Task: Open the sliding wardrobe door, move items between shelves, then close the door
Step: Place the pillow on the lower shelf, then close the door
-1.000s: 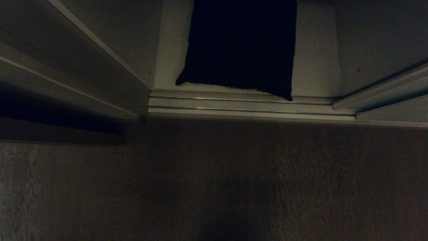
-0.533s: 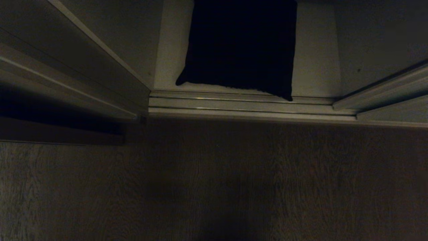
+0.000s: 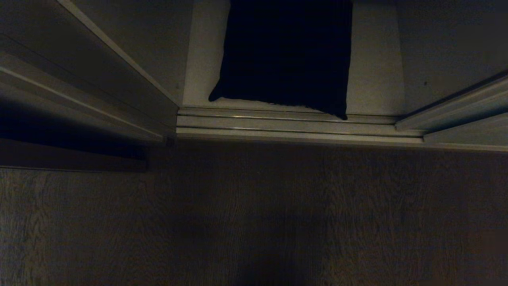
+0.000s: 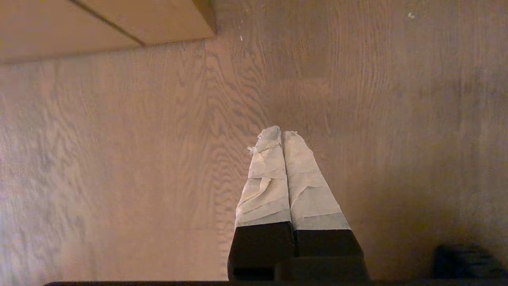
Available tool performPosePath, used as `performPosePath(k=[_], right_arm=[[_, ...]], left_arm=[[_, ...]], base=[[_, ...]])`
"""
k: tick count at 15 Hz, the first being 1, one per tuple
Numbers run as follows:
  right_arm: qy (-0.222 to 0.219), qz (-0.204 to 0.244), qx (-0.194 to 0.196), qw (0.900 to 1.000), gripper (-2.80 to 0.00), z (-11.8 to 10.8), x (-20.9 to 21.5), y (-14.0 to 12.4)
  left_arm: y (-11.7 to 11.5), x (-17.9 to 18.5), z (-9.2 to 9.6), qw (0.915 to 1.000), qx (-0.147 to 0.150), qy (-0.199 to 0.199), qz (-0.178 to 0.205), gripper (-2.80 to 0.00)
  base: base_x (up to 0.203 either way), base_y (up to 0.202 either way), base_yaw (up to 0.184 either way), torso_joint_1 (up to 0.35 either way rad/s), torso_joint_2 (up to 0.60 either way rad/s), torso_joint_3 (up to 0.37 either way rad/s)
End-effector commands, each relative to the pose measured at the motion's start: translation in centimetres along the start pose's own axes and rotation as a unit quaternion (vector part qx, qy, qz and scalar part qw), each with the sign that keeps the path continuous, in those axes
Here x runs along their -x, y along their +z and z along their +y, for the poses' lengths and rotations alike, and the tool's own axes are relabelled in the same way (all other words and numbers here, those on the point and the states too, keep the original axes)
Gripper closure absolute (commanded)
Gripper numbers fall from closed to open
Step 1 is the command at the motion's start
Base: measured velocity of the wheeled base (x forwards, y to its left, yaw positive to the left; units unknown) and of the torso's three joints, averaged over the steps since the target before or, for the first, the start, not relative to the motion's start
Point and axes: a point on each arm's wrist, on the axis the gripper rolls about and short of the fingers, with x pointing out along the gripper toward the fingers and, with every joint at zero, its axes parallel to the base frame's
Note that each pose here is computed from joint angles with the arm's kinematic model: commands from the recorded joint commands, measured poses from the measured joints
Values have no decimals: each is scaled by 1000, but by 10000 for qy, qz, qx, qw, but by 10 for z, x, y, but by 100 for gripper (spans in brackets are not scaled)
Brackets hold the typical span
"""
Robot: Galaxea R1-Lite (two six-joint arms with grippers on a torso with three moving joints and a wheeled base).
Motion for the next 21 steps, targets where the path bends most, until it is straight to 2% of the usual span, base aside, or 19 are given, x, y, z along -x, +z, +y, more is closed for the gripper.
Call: performPosePath(k=[1,3,7,10,12,14,16,17,18,21], right_arm=[[-6,88,104,9999,0,-4,-3,-9],[-11,10,128,9999,0,-4,-3,-8],[-41,-1,190,9998,0,-6,-5,-12],[-124,17,373,9992,0,-7,-5,-15],[-464,-274,476,9974,0,-7,-5,-10],[-555,-432,686,9952,0,-9,-6,-12],[-943,-413,1153,9880,0,-14,-10,-23],[-1259,-525,1499,9792,0,-15,-10,-24],[-1374,-682,1782,9720,0,-14,-8,-24],[-1611,-1110,1984,9604,0,-12,4,-33]], left_arm=[[-1,0,0,10000,9,-12,19,0],[-1,0,0,9999,127,11,12,0],[-1,0,0,9999,140,19,13,0],[-1,0,0,9999,140,15,13,0],[-1,0,0,9999,140,11,12,0],[-1,0,0,9999,140,11,12,0],[-1,0,0,9999,140,11,12,0],[-1,0,0,9999,140,11,12,0],[-1,0,0,9999,140,19,13,0],[-1,0,0,9999,140,11,12,0]], base=[[0,0,0,0,0,0],[0,0,0,0,0,0],[0,0,0,0,0,0],[0,0,0,0,0,0],[0,0,0,0,0,0],[0,0,0,0,0,0],[0,0,0,0,0,0],[0,0,0,0,0,0],[0,0,0,0,0,0],[0,0,0,0,0,0]])
